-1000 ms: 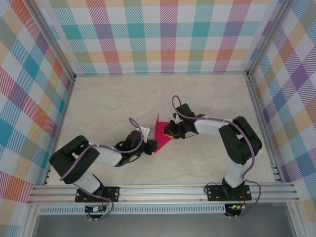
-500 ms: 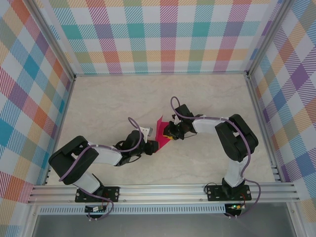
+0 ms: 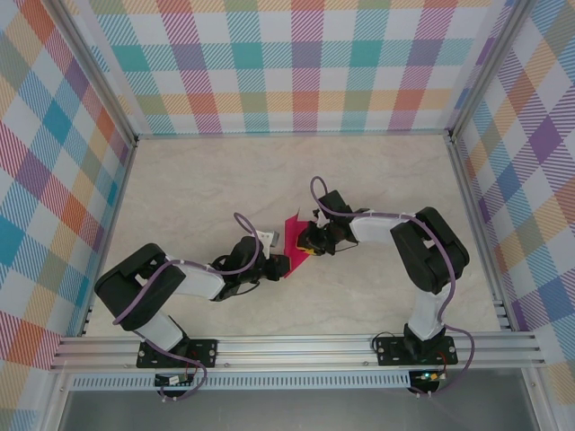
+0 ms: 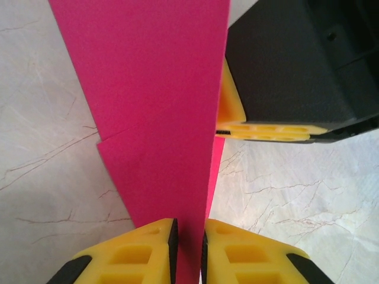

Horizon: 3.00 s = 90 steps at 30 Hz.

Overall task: Fold a paper plane with a square sheet of paper (pick it up from the middle)
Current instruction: Fourth fold the wing at the center of the table.

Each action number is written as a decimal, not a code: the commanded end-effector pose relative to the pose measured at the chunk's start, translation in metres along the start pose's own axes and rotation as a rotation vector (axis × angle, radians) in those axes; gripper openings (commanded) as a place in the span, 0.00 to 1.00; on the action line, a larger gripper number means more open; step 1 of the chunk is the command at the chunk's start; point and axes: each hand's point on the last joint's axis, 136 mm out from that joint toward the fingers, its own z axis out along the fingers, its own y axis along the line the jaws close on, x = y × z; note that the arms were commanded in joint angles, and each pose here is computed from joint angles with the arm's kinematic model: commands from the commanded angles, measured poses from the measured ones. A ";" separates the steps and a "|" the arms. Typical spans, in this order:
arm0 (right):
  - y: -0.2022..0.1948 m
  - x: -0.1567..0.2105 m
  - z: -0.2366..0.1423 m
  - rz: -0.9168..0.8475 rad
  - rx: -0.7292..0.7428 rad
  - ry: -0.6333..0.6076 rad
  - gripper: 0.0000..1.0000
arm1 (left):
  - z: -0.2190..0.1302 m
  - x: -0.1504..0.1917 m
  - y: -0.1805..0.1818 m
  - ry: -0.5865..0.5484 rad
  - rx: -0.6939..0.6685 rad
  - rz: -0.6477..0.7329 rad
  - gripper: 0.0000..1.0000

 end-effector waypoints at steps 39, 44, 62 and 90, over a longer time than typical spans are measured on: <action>0.014 0.019 -0.020 -0.172 -0.093 -0.045 0.44 | 0.010 0.007 -0.020 0.094 0.081 -0.031 0.06; 0.009 0.017 -0.017 -0.163 -0.076 -0.048 0.45 | 0.013 0.011 -0.018 0.129 0.075 -0.070 0.06; -0.013 0.015 -0.006 -0.117 0.012 -0.035 0.44 | 0.020 0.017 -0.011 0.173 0.066 -0.138 0.05; -0.068 0.022 0.003 0.029 0.268 0.006 0.39 | -0.021 0.002 -0.003 0.131 -0.064 -0.204 0.39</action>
